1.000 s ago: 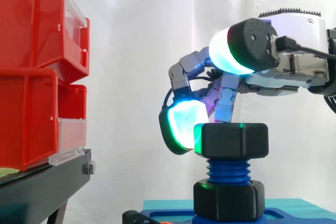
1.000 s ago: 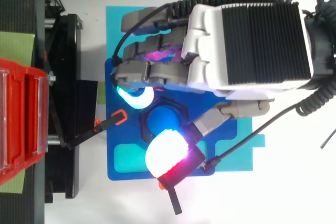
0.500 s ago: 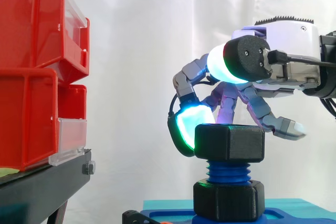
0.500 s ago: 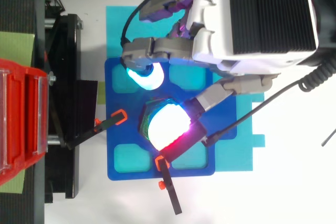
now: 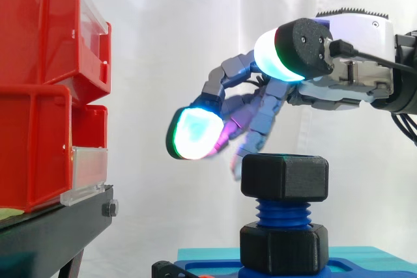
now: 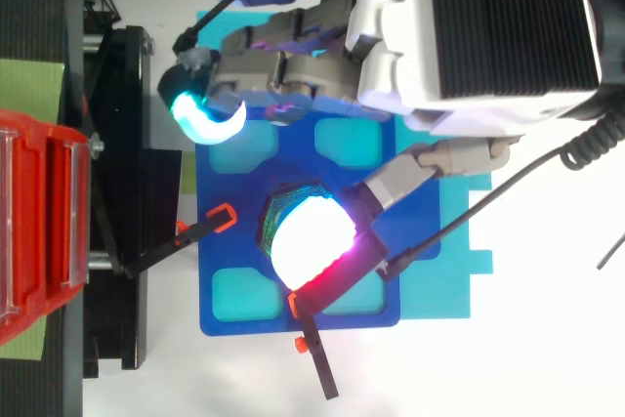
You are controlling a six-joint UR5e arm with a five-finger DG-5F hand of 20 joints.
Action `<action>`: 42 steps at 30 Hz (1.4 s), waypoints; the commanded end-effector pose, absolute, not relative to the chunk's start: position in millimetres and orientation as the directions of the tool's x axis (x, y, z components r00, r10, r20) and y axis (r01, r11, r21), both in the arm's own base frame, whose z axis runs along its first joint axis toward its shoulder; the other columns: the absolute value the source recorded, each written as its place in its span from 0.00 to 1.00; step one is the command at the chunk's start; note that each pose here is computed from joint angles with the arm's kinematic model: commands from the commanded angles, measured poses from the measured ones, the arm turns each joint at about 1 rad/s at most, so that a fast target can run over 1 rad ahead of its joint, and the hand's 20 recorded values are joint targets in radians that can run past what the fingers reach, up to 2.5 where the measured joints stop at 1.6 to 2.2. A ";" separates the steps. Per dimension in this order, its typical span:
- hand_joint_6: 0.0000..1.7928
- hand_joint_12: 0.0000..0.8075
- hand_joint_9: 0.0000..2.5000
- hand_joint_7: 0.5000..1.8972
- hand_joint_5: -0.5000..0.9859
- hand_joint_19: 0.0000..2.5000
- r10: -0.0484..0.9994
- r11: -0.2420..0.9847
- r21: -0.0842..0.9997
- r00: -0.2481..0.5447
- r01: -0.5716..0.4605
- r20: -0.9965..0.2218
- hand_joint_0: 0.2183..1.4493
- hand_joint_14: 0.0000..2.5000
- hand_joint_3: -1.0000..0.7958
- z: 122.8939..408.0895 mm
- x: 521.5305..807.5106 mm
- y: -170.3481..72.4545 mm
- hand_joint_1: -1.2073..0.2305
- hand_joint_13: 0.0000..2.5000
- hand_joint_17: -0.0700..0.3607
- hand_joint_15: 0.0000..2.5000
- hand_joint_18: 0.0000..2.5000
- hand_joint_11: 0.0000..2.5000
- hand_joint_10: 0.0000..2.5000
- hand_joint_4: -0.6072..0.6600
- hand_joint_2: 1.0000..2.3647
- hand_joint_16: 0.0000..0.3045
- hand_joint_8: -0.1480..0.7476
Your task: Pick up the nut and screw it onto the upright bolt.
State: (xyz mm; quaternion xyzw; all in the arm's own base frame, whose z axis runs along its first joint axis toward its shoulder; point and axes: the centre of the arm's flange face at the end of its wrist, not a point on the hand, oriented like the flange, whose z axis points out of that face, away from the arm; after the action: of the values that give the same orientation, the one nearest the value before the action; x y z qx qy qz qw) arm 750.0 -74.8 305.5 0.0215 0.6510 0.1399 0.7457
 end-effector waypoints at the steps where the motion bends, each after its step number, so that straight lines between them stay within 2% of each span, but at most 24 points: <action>1: 0.28 0.30 0.40 0.10 0.26 0.00 0.236 0.959 0.211 0.117 -0.188 -0.965 0.23 0.00 0.28 306.0 751.2 -67.9 0.79 0.22 0.29 0.00 0.09 0.00 0.00 0.66 0.00 0.08 0.45; 5: 0.28 0.32 0.33 0.10 0.25 0.00 0.237 0.957 0.213 0.110 -0.197 -0.965 0.22 0.00 0.28 305.5 751.8 -56.8 0.78 0.16 0.30 0.00 0.02 0.00 0.00 0.66 0.00 0.09 0.44; 9: 0.28 0.31 0.28 0.14 0.27 0.00 0.237 0.956 0.216 0.086 -0.200 -0.968 0.23 0.00 0.28 301.9 751.2 -46.2 0.75 0.14 0.30 0.00 0.00 0.00 0.00 0.67 0.00 0.08 0.42; 11: 0.28 0.31 0.27 0.23 0.30 0.00 0.238 0.956 0.219 0.074 -0.196 -0.969 0.23 0.00 0.28 301.6 750.2 -42.5 0.75 0.14 0.29 0.00 0.00 0.00 0.00 0.69 0.00 0.08 0.42; 15: 0.28 0.30 0.27 0.34 0.32 0.00 0.236 0.956 0.222 0.055 -0.190 -0.970 0.24 0.00 0.28 298.4 749.3 -36.8 0.75 0.13 0.29 0.00 0.00 0.00 0.00 0.70 0.00 0.08 0.42; 16: 0.28 0.29 0.28 0.41 0.33 0.00 0.236 0.956 0.222 0.055 -0.190 -0.970 0.24 0.00 0.28 299.4 749.0 -35.9 0.74 0.14 0.28 0.00 0.00 0.00 0.00 0.68 0.00 0.08 0.43; 24: 0.28 0.25 0.33 0.57 0.35 0.00 0.237 0.956 0.225 0.046 -0.188 -0.970 0.25 0.00 0.28 297.4 748.8 -32.9 0.71 0.18 0.25 0.00 0.04 0.00 0.00 0.61 0.00 0.06 0.46; 34: 0.28 0.21 0.41 0.64 0.38 0.00 0.236 0.957 0.226 0.033 -0.185 -0.971 0.26 0.00 0.28 296.9 747.2 -33.1 0.68 0.24 0.22 0.00 0.10 0.00 0.00 0.60 0.00 0.04 0.46; 42: 0.31 0.17 0.50 0.58 0.38 0.00 0.234 0.957 0.226 0.023 -0.179 -0.972 0.27 0.00 0.28 294.8 746.4 -36.5 0.66 0.32 0.19 0.00 0.17 0.00 0.00 0.58 0.00 0.02 0.47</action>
State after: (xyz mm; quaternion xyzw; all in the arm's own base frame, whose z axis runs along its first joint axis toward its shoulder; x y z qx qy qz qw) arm 746.6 -34.9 295.3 0.0189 0.6830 0.1451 0.7156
